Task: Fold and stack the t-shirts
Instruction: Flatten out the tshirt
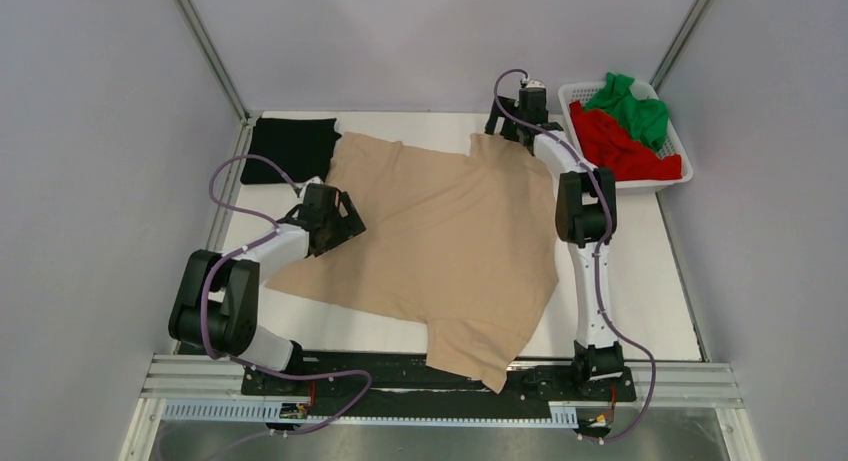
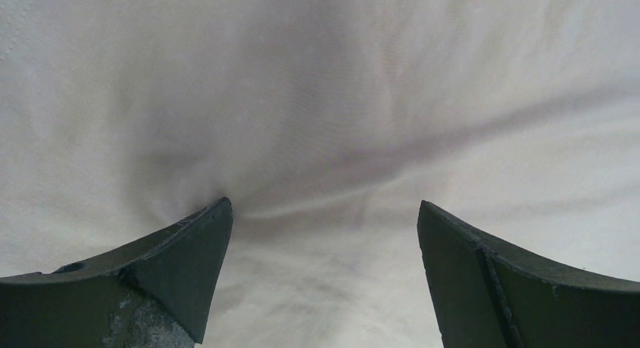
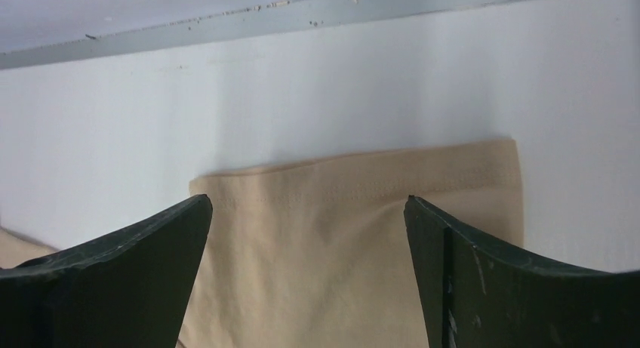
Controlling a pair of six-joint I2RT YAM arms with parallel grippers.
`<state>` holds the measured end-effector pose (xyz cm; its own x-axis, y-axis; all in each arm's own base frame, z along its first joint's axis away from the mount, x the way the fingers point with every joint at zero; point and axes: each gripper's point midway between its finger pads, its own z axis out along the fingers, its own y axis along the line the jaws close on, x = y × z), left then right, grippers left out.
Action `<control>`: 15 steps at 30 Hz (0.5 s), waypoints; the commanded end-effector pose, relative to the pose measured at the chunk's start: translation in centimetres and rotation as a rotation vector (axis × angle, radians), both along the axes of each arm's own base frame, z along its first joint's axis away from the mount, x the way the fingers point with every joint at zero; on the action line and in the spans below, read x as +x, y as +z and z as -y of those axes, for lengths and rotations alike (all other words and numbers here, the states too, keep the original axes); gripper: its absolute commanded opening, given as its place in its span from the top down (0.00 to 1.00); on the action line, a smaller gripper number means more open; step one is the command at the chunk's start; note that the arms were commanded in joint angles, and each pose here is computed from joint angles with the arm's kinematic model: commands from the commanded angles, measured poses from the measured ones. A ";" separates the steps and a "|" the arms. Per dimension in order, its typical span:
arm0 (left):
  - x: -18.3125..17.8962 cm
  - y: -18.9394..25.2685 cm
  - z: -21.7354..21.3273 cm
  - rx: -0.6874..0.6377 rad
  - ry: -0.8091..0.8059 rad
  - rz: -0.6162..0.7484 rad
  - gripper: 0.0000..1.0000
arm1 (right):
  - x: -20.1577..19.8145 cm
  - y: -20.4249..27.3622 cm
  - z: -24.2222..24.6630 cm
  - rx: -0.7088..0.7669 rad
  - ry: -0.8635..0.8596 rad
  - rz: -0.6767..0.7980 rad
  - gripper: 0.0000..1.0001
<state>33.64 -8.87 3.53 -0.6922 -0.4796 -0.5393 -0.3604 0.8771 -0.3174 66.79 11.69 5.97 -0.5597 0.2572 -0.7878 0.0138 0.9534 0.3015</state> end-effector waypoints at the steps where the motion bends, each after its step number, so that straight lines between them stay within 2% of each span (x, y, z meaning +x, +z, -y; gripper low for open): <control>1: -1.1 0.9 0.7 -0.046 -0.038 0.001 0.00 | -1.6 9.3 0.0 -0.033 0.028 0.137 0.00; 2: -1.0 1.3 1.0 -0.057 -0.046 0.010 0.00 | -2.9 11.3 0.3 -0.053 0.023 0.150 0.00; 5: -0.8 3.6 1.6 -0.088 -0.069 0.064 0.00 | -7.8 12.4 1.3 -0.109 -0.044 0.094 0.00; 9: -1.0 6.3 1.8 -0.088 -0.096 0.114 0.00 | -16.5 10.5 0.2 -0.073 -0.098 -0.047 0.00; 13: -1.3 7.3 0.7 -0.035 -0.075 0.115 0.00 | -25.3 6.5 -3.0 -0.031 -0.047 -0.197 0.00; 15: -1.0 7.8 0.5 -0.019 -0.079 0.114 0.00 | -28.3 5.0 -4.2 -0.031 -0.036 -0.240 0.00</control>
